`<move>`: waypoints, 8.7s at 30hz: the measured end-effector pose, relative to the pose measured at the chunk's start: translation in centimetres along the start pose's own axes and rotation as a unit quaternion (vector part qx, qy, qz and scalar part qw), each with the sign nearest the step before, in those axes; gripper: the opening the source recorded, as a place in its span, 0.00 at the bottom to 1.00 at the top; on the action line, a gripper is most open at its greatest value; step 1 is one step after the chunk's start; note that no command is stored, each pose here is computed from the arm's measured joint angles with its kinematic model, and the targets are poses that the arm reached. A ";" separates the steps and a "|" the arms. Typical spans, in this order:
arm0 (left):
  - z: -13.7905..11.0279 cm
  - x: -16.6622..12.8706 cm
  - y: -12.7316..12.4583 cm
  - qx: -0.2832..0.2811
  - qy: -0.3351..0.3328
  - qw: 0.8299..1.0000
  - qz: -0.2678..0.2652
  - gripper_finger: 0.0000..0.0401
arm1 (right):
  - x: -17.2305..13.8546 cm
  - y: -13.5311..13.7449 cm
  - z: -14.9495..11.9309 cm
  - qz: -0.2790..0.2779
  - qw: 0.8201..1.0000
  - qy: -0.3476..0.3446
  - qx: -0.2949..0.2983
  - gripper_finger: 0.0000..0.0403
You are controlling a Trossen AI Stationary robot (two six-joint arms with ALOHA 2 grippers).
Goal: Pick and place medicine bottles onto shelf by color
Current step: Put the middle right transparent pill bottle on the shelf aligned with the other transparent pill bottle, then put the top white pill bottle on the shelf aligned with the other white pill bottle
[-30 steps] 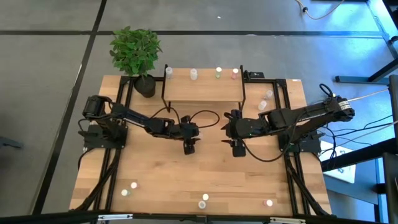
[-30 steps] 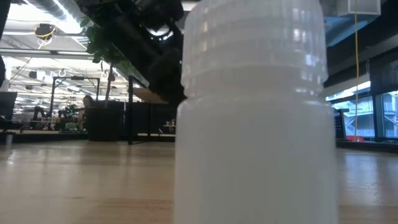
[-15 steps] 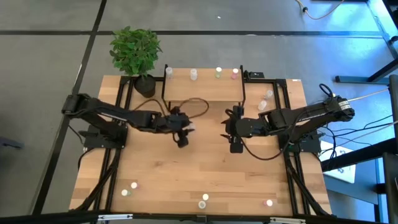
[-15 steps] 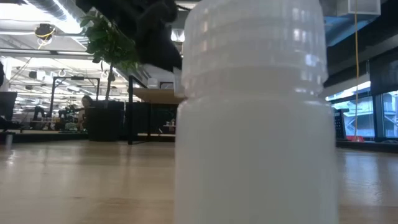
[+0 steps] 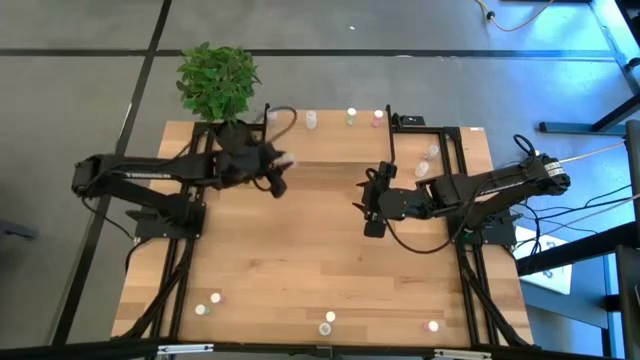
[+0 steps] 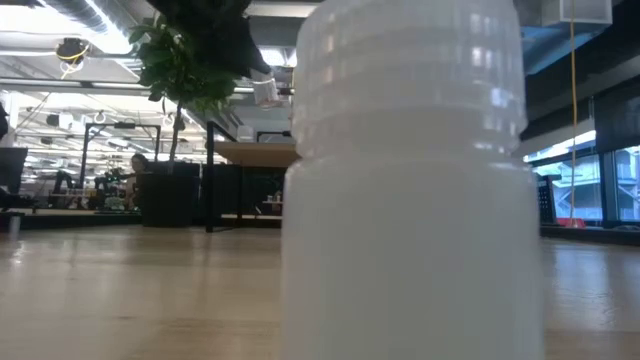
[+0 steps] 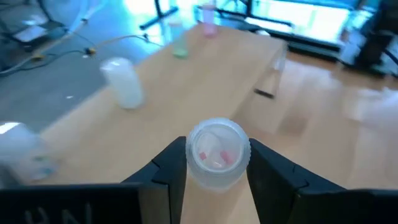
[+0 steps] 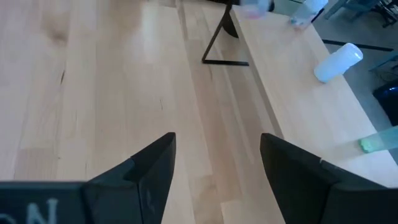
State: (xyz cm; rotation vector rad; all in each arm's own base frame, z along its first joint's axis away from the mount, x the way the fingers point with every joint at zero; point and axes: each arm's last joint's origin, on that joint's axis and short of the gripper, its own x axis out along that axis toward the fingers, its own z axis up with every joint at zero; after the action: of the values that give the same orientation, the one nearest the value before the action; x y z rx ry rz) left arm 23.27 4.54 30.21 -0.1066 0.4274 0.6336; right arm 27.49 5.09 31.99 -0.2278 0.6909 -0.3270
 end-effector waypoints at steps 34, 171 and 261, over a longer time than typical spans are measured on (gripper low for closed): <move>-1.3 4.2 6.1 -0.021 0.098 0.989 0.105 0.32 | 0.0 0.0 0.0 0.000 1.000 0.000 0.003 0.59; -1.2 4.2 6.3 -0.013 0.088 0.986 0.142 0.49 | 0.0 -0.3 0.2 -0.047 0.998 -0.013 0.032 0.59; -2.2 4.3 5.4 0.065 0.144 0.986 0.056 0.34 | 0.0 -0.3 0.2 -0.047 0.998 -0.013 0.032 0.59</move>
State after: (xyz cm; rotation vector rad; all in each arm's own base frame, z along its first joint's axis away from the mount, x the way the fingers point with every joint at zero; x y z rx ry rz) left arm 22.41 10.80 26.58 -0.0494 0.7566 0.7013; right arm 27.56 4.88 32.21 -0.2037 0.6442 -0.4338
